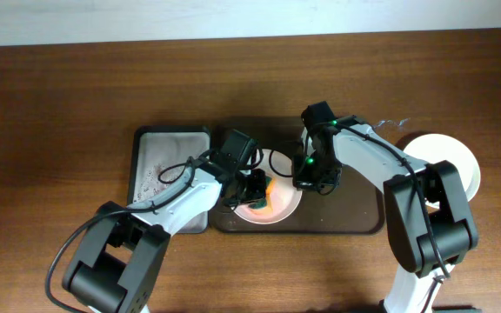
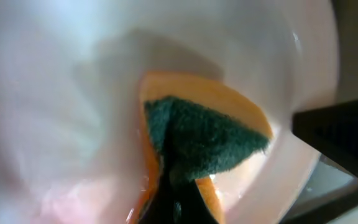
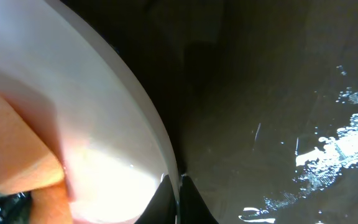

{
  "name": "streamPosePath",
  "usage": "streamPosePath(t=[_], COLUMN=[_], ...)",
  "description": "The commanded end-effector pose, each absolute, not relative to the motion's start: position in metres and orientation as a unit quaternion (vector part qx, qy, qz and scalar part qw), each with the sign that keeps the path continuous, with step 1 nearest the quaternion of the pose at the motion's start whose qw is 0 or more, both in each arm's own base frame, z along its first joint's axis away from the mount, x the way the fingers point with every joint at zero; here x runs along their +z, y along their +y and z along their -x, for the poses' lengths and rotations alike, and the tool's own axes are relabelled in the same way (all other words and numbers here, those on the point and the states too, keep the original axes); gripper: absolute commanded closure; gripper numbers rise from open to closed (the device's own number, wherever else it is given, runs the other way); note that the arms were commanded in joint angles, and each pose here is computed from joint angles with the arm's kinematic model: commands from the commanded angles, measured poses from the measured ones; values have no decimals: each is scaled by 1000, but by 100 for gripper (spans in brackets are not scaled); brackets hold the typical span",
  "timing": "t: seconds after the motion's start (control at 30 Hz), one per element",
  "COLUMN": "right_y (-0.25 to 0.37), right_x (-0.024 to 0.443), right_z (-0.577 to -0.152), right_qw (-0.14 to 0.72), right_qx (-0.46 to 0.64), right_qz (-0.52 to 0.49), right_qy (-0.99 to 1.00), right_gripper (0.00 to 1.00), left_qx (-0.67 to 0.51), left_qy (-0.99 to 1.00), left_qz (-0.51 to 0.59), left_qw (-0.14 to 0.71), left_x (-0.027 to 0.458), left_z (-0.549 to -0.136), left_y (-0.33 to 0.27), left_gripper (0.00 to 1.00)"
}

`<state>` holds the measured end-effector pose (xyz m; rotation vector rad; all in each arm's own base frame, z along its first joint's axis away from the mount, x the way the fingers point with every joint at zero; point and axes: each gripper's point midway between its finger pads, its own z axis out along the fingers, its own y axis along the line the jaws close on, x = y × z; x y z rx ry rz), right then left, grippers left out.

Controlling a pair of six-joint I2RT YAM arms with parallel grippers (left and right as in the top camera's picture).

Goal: Clean dirty plates on tray and stack at the side
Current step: 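Scrub the stained plate with the sponge in the left gripper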

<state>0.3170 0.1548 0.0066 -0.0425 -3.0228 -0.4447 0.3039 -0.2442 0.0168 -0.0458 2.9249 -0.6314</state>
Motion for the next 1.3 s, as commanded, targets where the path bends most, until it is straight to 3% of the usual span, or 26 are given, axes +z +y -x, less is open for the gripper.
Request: streamPosePath(t=[0.0,0.23,0.37,0.47,0.6,0.97,1.07,1.13,1.27], right_y=[151,151,151,151,152,152,152,152,152], right_x=[1,1,1,1,1,1,1,1,1], right_z=[-314,-314,-314,-316,-317,-317,-317,-317,-317], right_qw=[47,48,47,44,41,42,42,42,42], right_qx=[-129,-129,-129,-130,-131,-131,-131,-131,-131], right_qz=[14,14,14,14,13,13,13,13,13], right_qy=[-990,-990,-990,-990,-990,-990,-990,-990,-990], right_gripper=[96,96,96,96,96,96,96,96,96], left_qx=[-125,-102,-98,-27,95,98,116,126,98], left_qy=[985,974,975,979,978,994,992,990,992], left_qz=[37,4,4,5,50,-14,-14,-9,24], left_qw=[116,202,198,200,181,50,56,60,75], left_x=[7,71,92,102,99,21,21,22,20], left_z=[-322,-365,-359,-350,-347,-336,-338,-340,-350], left_y=[-212,-202,-197,-160,-80,-70,-64,-59,-60], left_gripper=[100,100,100,100,100,100,57,49,50])
